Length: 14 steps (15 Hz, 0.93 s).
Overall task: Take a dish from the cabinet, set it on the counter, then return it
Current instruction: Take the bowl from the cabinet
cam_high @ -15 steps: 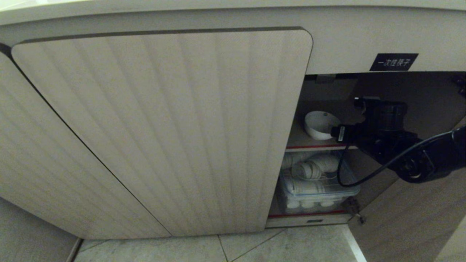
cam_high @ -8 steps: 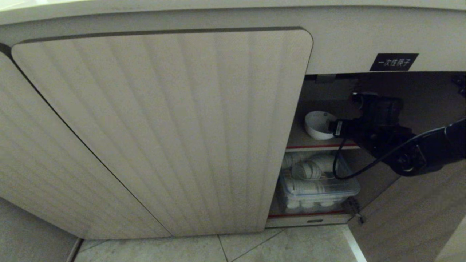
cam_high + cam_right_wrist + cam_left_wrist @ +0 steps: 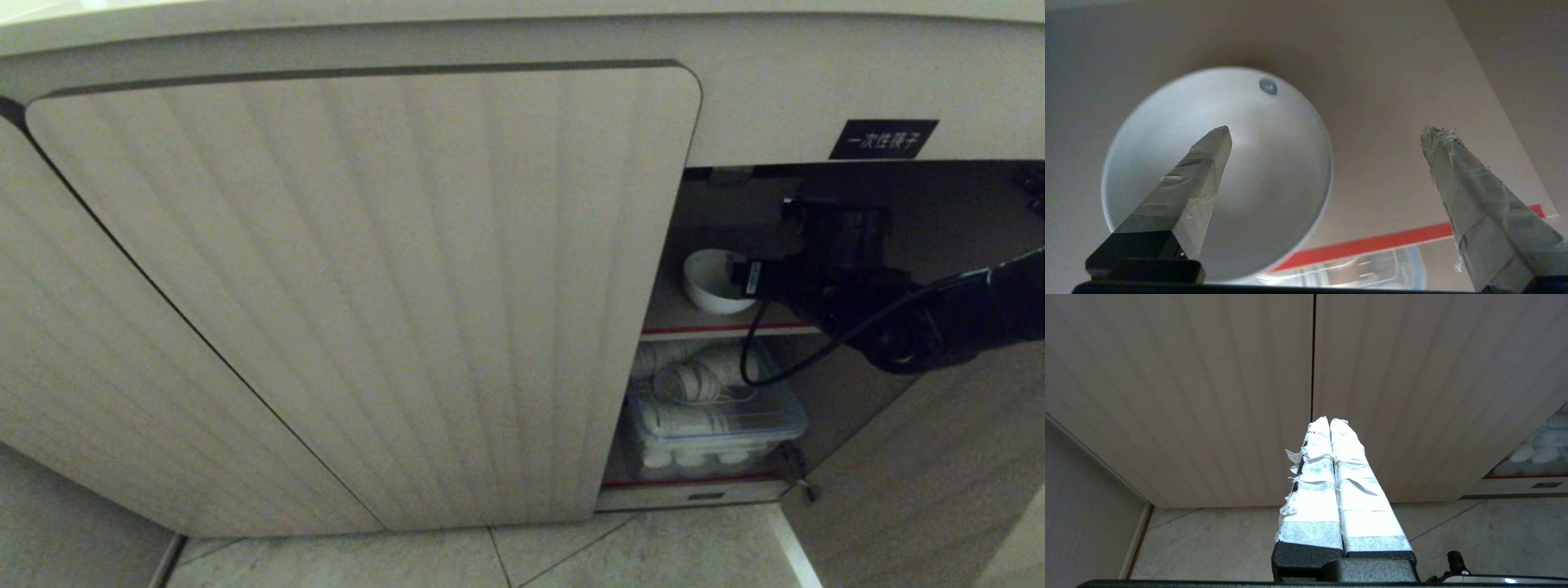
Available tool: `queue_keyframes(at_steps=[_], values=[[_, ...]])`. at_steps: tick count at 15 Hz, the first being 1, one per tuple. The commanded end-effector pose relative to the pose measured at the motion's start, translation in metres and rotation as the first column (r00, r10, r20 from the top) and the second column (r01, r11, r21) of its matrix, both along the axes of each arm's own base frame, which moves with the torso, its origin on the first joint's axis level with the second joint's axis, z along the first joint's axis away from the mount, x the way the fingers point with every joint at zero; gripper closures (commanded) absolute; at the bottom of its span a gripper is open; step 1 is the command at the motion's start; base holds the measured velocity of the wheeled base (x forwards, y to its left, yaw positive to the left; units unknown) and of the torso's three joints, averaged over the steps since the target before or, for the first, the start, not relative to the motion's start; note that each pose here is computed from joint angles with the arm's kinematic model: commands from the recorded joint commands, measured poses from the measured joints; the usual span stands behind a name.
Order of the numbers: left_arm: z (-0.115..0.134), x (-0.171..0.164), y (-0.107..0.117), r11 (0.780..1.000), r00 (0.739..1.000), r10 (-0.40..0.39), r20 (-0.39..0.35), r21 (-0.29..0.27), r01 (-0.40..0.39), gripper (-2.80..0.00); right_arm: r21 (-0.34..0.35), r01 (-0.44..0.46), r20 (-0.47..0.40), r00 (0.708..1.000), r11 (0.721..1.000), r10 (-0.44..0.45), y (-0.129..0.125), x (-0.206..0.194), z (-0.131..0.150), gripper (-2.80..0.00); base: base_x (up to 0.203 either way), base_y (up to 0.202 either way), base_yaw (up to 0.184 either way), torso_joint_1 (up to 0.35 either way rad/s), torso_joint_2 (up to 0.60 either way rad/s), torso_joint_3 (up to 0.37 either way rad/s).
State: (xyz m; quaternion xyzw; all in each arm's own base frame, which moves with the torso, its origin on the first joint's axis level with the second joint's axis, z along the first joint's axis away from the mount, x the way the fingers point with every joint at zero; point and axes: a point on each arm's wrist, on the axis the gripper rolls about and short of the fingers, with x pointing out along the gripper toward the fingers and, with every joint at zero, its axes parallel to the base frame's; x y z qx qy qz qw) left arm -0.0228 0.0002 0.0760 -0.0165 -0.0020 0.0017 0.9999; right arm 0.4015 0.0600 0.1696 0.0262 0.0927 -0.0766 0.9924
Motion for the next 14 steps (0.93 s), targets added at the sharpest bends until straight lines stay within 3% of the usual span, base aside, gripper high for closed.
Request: queue_keyframes(at_steps=[1, 9, 14], values=[[0.0, 0.0, 0.0, 1.0, 1.0, 0.0, 0.001, -0.001, 0.0, 0.0, 0.021, 0.007, -0.001, 1.0, 1.0, -0.006, 0.001, 0.005, 0.003, -2.8, 0.0, 0.0, 0.0, 0.0, 0.0, 0.0], [0.0, 0.0, 0.0, 1.0, 1.0, 0.0, 0.001, -0.001, 0.0, 0.0, 0.089, 0.043, -0.111, 0.993, 0.995, -0.033, -0.002, 0.006, -0.002, -2.8, 0.0, 0.0, 0.0, 0.0, 0.0, 0.0], [0.0, 0.0, 0.0, 1.0, 1.0, 0.0, 0.001, -0.001, 0.0, 0.0, 0.151, 0.077, -0.124, 0.991, 0.985, -0.059, -0.004, 0.016, 0.005, -2.8, 0.0, 0.0, 0.0, 0.0, 0.0, 0.0]])
